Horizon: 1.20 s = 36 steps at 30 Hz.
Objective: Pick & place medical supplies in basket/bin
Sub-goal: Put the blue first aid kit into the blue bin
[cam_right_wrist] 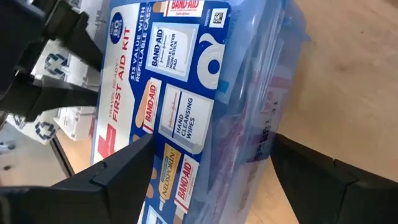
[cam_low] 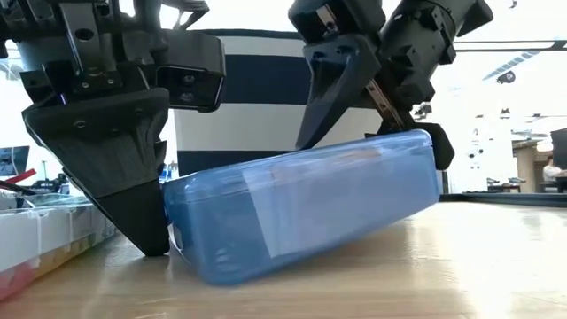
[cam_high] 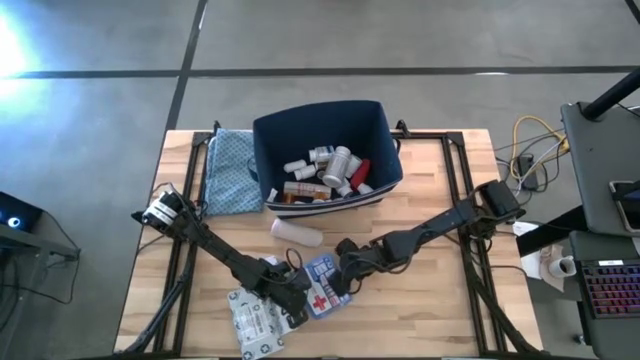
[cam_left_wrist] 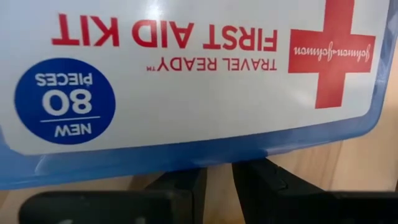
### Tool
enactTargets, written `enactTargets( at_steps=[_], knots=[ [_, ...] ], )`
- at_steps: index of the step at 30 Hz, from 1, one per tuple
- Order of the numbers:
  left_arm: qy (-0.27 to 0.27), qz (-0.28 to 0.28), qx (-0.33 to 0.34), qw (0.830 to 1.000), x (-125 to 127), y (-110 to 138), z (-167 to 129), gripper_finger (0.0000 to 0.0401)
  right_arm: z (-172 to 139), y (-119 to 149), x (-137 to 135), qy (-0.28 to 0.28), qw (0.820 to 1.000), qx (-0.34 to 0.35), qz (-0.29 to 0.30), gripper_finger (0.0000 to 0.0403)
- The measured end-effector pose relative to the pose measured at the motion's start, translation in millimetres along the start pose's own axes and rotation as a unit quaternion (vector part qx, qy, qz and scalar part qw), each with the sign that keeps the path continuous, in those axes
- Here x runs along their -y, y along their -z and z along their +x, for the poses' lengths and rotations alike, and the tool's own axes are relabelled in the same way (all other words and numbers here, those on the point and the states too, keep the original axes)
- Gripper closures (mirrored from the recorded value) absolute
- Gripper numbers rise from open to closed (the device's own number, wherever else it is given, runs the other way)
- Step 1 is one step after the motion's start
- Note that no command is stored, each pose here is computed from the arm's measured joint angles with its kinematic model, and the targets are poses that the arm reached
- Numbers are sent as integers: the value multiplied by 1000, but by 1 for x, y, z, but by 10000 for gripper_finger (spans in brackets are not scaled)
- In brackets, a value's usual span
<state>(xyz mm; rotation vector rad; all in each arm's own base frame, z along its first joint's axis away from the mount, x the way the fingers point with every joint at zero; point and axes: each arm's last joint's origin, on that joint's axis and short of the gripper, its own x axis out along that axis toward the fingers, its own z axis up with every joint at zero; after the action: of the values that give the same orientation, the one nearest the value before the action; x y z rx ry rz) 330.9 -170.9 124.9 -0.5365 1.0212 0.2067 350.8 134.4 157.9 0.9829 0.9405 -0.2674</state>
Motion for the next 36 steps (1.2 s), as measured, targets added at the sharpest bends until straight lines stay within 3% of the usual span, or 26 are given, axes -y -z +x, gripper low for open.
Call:
enactTargets(
  at_steps=[14,18,23,36],
  knots=[
    [0,0,0,1000,-1,1,1,340,-9,-4,-14,33,999,3,-25,103],
    [4,-3,22,1000,-2,-2,2,340,-6,0,2,69,998,-14,-7,104],
    [8,-6,31,999,-3,-2,3,340,8,4,20,30,999,-16,22,104],
    [11,-14,18,1000,-7,2,5,340,35,12,45,21,999,-15,47,103]
  ],
)
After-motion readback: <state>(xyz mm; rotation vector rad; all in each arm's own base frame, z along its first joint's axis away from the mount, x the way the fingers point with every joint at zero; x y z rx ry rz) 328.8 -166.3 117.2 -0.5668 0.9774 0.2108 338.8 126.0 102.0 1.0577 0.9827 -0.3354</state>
